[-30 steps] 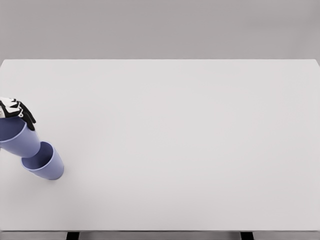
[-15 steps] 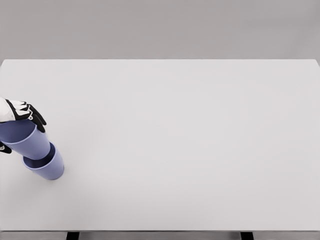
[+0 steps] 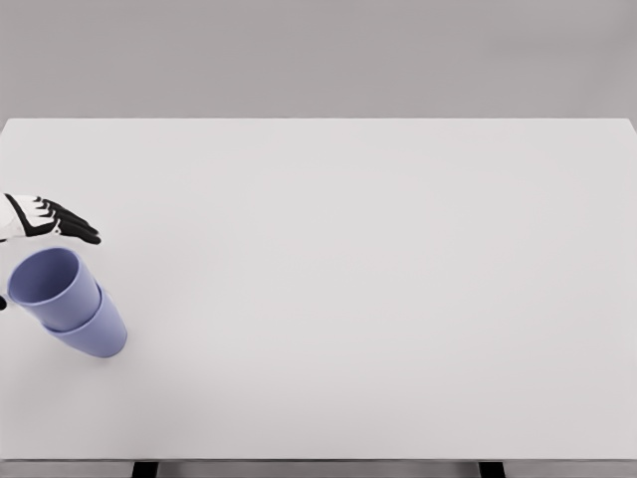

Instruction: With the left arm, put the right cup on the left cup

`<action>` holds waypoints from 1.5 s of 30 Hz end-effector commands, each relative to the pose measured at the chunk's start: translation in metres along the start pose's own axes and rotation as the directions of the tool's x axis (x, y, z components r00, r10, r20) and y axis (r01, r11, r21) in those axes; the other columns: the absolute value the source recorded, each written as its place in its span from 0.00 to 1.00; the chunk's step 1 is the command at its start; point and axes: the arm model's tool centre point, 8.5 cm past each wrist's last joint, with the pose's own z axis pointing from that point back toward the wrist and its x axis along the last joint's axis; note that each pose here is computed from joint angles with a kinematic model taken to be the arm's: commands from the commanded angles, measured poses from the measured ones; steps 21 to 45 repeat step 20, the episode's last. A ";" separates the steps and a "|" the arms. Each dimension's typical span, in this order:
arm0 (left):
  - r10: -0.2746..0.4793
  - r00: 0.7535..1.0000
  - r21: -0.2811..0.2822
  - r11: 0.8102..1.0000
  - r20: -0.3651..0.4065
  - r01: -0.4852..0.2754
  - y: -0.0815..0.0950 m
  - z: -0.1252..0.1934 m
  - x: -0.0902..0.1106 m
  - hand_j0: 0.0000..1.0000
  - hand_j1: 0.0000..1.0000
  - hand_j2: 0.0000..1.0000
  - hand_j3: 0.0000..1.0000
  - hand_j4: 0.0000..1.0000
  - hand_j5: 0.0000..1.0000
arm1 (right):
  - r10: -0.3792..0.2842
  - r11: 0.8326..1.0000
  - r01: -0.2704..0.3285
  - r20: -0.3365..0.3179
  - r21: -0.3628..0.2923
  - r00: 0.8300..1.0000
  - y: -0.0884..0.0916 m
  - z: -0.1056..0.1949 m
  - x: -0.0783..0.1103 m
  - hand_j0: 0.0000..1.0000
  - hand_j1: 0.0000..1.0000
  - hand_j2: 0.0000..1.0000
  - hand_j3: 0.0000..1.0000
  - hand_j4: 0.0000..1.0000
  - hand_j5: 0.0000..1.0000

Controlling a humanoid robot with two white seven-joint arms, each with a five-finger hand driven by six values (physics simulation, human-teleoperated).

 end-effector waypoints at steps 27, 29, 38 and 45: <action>-0.248 0.866 0.341 0.935 0.433 0.097 0.092 -0.132 0.078 1.00 1.00 1.00 1.00 1.00 1.00 | -0.001 1.000 0.001 0.000 0.000 1.000 0.000 0.000 0.000 1.00 1.00 1.00 1.00 1.00 1.00; -0.248 0.866 0.341 0.935 0.433 0.097 0.092 -0.132 0.078 1.00 1.00 1.00 1.00 1.00 1.00 | -0.001 1.000 0.001 0.000 0.000 1.000 0.000 0.000 0.000 1.00 1.00 1.00 1.00 1.00 1.00; -0.248 0.866 0.341 0.935 0.433 0.097 0.092 -0.132 0.078 1.00 1.00 1.00 1.00 1.00 1.00 | -0.001 1.000 0.001 0.000 0.000 1.000 0.000 0.000 0.000 1.00 1.00 1.00 1.00 1.00 1.00; -0.248 0.866 0.341 0.935 0.433 0.097 0.092 -0.132 0.078 1.00 1.00 1.00 1.00 1.00 1.00 | -0.001 1.000 0.001 0.000 0.000 1.000 0.000 0.000 0.000 1.00 1.00 1.00 1.00 1.00 1.00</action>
